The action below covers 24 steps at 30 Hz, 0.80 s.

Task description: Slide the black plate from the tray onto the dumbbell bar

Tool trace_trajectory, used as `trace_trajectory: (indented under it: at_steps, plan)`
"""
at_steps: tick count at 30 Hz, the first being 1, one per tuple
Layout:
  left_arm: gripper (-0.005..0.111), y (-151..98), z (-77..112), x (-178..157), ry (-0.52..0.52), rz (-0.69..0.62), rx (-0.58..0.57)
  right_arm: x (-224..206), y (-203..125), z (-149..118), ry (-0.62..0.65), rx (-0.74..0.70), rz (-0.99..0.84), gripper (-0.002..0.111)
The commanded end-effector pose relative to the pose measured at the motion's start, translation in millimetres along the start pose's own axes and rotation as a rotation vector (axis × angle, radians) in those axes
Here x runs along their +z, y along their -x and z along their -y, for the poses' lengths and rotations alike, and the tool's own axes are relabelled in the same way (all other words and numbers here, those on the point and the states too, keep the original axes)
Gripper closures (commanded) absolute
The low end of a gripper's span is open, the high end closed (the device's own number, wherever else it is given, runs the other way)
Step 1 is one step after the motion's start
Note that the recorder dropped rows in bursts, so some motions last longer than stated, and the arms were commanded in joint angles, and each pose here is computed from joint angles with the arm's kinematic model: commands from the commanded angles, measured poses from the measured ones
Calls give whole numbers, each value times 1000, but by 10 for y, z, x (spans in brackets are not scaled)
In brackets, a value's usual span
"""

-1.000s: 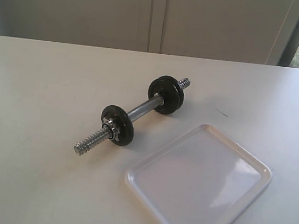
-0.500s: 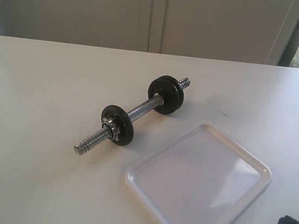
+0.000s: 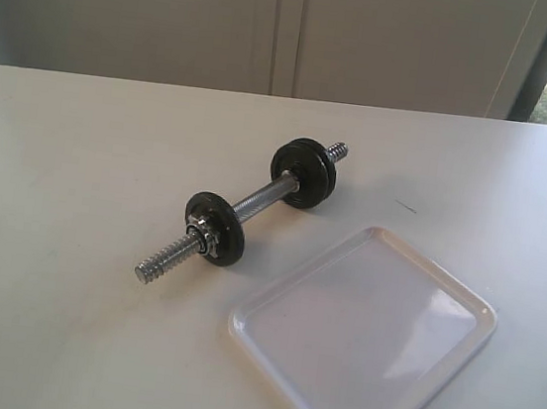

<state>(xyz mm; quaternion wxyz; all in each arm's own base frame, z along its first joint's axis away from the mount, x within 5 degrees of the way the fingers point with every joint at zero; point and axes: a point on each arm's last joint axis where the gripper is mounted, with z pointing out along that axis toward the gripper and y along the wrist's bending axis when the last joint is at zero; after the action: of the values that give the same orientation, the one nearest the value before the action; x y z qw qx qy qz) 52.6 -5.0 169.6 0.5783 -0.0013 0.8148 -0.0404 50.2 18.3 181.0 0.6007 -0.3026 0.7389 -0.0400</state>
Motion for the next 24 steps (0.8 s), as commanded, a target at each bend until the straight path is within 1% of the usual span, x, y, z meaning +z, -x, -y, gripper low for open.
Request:
trace_trajectory:
  at_steps: [1,7,11,14,24]
  plan:
    - [107,-6,3,0,-4,3,-8,-4,-14,51,-75,-63,-17,108]
    - [107,-6,3,0,-4,3,-8,-11,-42,106,-169,-63,-70,108]
    - [107,-6,3,0,-4,3,-8,-25,-70,157,-243,-125,-124,108]
    - [107,-6,3,0,-4,3,-8,-30,-76,171,-267,-121,-136,108]
    - [107,-6,3,0,-4,3,-8,-33,-75,183,-286,-118,-140,108]
